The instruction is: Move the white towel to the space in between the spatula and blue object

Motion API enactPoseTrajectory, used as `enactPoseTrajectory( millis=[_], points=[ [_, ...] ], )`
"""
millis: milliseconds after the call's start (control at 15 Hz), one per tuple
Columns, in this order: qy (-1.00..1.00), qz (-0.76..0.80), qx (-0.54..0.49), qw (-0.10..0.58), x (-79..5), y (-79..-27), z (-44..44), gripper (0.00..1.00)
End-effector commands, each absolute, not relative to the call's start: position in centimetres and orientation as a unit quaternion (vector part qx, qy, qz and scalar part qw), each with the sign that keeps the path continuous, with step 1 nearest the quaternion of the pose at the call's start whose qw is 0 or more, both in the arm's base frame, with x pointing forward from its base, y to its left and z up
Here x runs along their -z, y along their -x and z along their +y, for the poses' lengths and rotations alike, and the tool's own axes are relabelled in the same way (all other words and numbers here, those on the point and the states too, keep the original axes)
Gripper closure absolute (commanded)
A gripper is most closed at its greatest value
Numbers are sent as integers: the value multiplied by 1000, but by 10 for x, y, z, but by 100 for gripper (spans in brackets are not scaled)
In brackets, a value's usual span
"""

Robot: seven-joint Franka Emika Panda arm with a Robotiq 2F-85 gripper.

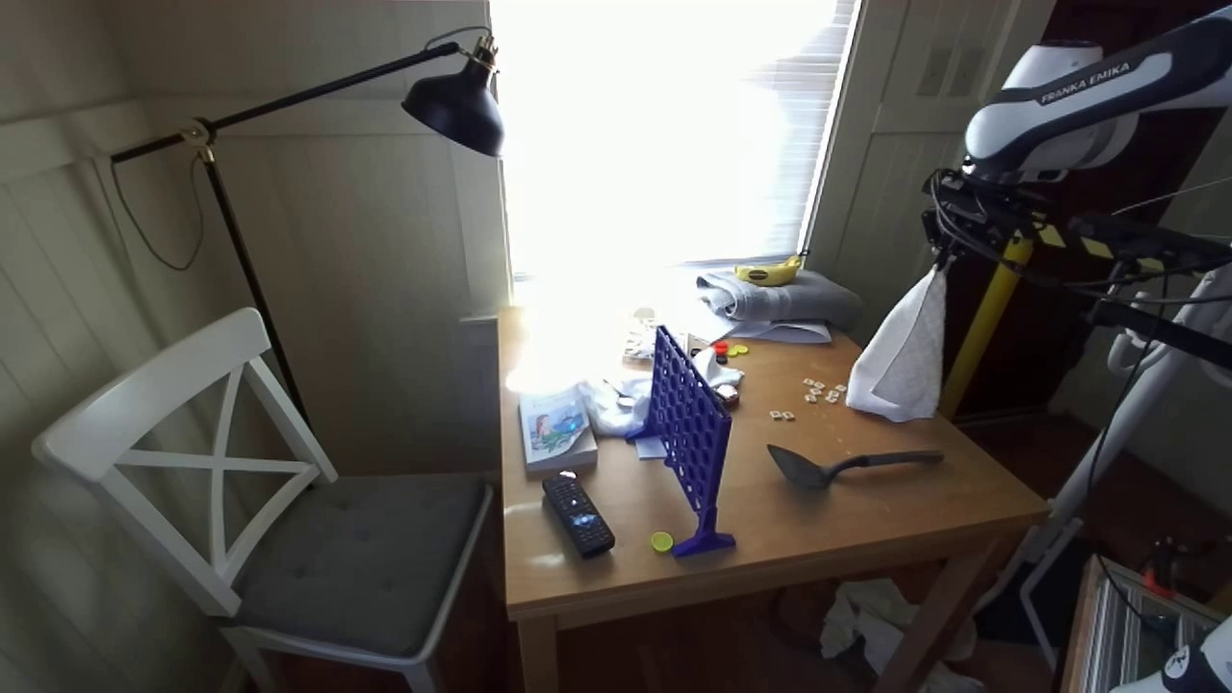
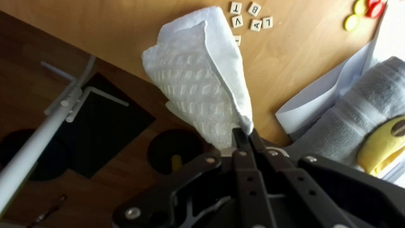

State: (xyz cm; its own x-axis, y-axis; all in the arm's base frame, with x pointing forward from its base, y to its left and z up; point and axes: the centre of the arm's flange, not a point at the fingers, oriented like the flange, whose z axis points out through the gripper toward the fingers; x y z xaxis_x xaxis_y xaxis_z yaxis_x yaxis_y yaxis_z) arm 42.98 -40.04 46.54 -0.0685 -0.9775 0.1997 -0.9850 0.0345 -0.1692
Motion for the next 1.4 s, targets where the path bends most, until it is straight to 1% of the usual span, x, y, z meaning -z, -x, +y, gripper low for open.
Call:
enactPoseTrajectory(
  millis=[0,133,333,600,867,933,1067,1267,1333],
  points=[
    [-752,-652,-103,-4,-449,-483,-370,99],
    [-788,-610,-86,-14,-436,-496,-342,99],
    [-835,-546,-53,-32,-430,-511,-325,99],
    [-887,-458,-3,-51,-429,-510,-323,99],
    [-931,-358,42,-53,-430,-510,-323,99],
    [-941,-331,47,-53,-423,-471,-242,99],
    [-953,-288,75,-61,-413,-469,-216,99],
    [-968,-214,118,-60,-402,-461,-141,99],
    [-959,-256,103,-66,-401,-486,-183,96]
  ],
)
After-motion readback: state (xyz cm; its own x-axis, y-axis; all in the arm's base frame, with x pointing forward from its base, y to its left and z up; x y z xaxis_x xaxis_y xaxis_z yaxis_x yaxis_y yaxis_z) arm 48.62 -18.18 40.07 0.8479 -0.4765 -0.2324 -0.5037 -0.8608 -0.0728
